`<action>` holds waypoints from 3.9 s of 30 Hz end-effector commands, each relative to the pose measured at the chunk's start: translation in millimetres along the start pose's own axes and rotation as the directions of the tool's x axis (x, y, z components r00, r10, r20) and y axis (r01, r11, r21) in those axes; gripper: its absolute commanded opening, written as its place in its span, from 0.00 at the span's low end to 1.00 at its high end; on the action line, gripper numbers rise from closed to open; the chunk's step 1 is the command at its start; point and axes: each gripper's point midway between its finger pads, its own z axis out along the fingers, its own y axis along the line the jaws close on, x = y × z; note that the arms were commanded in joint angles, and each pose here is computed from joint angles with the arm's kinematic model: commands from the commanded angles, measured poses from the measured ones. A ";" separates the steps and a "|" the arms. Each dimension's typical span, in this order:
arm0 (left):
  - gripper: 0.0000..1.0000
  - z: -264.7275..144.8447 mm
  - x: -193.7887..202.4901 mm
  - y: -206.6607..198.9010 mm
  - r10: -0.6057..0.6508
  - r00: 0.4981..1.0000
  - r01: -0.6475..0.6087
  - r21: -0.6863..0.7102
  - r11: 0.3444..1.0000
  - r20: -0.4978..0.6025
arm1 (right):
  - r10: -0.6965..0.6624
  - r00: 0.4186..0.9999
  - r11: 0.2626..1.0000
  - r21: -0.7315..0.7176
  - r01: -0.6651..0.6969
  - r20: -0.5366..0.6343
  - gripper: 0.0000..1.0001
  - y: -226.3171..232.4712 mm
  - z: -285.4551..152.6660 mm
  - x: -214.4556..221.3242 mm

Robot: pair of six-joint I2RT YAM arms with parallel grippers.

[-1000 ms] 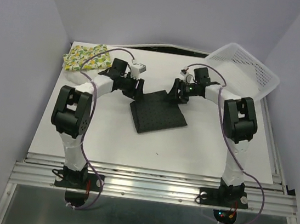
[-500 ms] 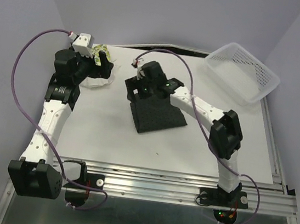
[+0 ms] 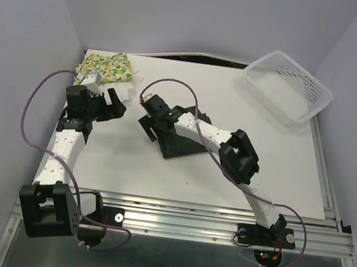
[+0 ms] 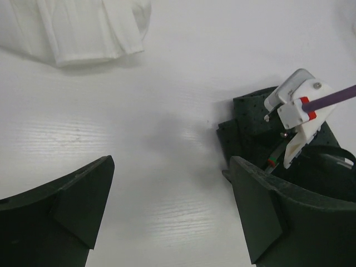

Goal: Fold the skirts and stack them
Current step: Neatly place the folded skirt to the corner

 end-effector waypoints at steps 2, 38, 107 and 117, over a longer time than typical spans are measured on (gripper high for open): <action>0.95 -3.5 -5.4 -9.7 -0.013 0.998 0.010 0.057 0.998 0.066 | -0.001 1.000 0.998 0.064 0.001 0.008 0.77 -4.7 22.5 -3.5; 0.99 75.8 99.9 -135.9 -0.156 0.945 0.288 0.502 0.816 -0.288 | 0.506 0.849 0.815 -0.407 -0.412 0.155 0.01 -39.5 -30.6 -116.8; 0.00 200.3 -140.3 -65.2 0.382 0.924 -0.380 0.100 0.920 -0.001 | 0.763 0.610 0.646 -0.253 -0.720 0.212 1.00 -242.7 -38.6 -51.0; 0.00 177.8 -191.2 -81.6 0.368 0.922 -0.383 0.140 0.913 0.122 | 0.767 0.611 0.642 -0.256 -0.723 0.198 1.00 -239.9 -34.5 -46.6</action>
